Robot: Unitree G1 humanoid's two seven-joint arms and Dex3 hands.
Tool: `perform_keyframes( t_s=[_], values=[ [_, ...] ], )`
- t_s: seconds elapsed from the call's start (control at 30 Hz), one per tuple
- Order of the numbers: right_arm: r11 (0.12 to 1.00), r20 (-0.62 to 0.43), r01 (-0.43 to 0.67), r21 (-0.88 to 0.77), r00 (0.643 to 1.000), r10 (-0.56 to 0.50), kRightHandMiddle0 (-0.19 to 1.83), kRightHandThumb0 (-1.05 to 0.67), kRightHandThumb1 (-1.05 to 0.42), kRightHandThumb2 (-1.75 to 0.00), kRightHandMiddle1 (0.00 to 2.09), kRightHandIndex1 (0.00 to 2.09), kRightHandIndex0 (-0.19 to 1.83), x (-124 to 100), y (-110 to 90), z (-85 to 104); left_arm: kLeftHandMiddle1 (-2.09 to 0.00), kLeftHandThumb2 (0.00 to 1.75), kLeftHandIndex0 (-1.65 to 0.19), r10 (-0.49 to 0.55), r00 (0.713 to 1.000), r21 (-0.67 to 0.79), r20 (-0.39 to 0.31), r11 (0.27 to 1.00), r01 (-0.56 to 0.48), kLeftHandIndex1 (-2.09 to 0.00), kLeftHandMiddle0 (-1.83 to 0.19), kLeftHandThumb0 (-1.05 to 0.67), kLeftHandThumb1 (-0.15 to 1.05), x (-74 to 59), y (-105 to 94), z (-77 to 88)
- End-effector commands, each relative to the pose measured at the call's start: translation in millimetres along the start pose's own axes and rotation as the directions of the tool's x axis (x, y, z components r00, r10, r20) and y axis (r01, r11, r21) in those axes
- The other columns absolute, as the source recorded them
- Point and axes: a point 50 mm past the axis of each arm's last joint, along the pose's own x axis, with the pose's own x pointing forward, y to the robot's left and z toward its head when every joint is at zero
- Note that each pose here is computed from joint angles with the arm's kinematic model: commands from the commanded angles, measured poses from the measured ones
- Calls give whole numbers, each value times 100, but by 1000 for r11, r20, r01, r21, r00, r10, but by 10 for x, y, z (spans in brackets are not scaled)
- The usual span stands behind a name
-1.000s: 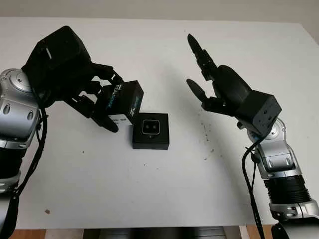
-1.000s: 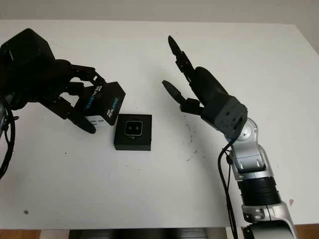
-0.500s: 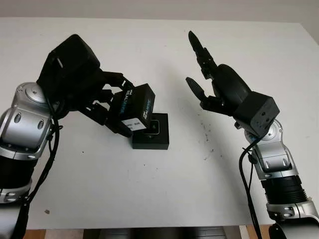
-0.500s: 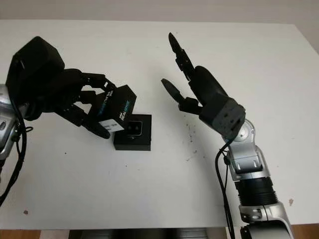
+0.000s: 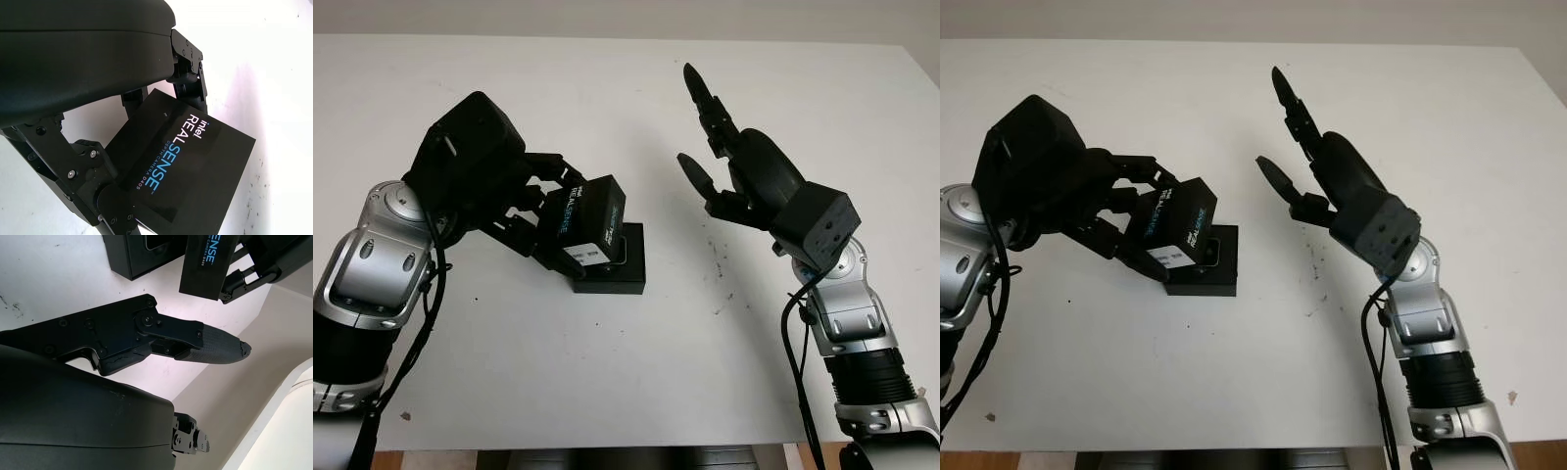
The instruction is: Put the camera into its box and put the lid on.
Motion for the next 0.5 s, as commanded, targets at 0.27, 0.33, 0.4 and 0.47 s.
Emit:
perform_keyframes(
  t_s=[0.27, 0.33, 0.4, 0.47],
  values=[
    [1000, 19, 13, 3, 1000, -13, -19, -79, -105, -63, 1, 0, -19, -13, 7, 38, -156, 5, -31, -22, 1000, 2, -13, 1000, 22, -155, -32, -15, 93, -10, -85, -8],
    [1000, 18, 14, -4, 1000, -14, -19, -79, -105, -63, 1, 0, -19, -13, 11, 36, -155, 5, -31, -29, 999, -3, -20, 1000, 29, -154, -32, -15, 93, -3, -98, -19],
    [1000, 17, 15, -12, 1000, -15, -19, -79, -105, -63, 2, 0, -19, -17, 11, 40, -154, 5, -31, -30, 999, -18, -36, 999, 29, -154, -32, -16, 93, 6, -114, -27],
    [1000, 14, 16, -13, 1000, -15, -19, -80, -105, -63, 2, 0, -19, -17, 14, 43, -155, 6, -32, -28, 999, -24, -42, 999, 27, -154, -33, -16, 93, 12, -128, -28]
  ],
)
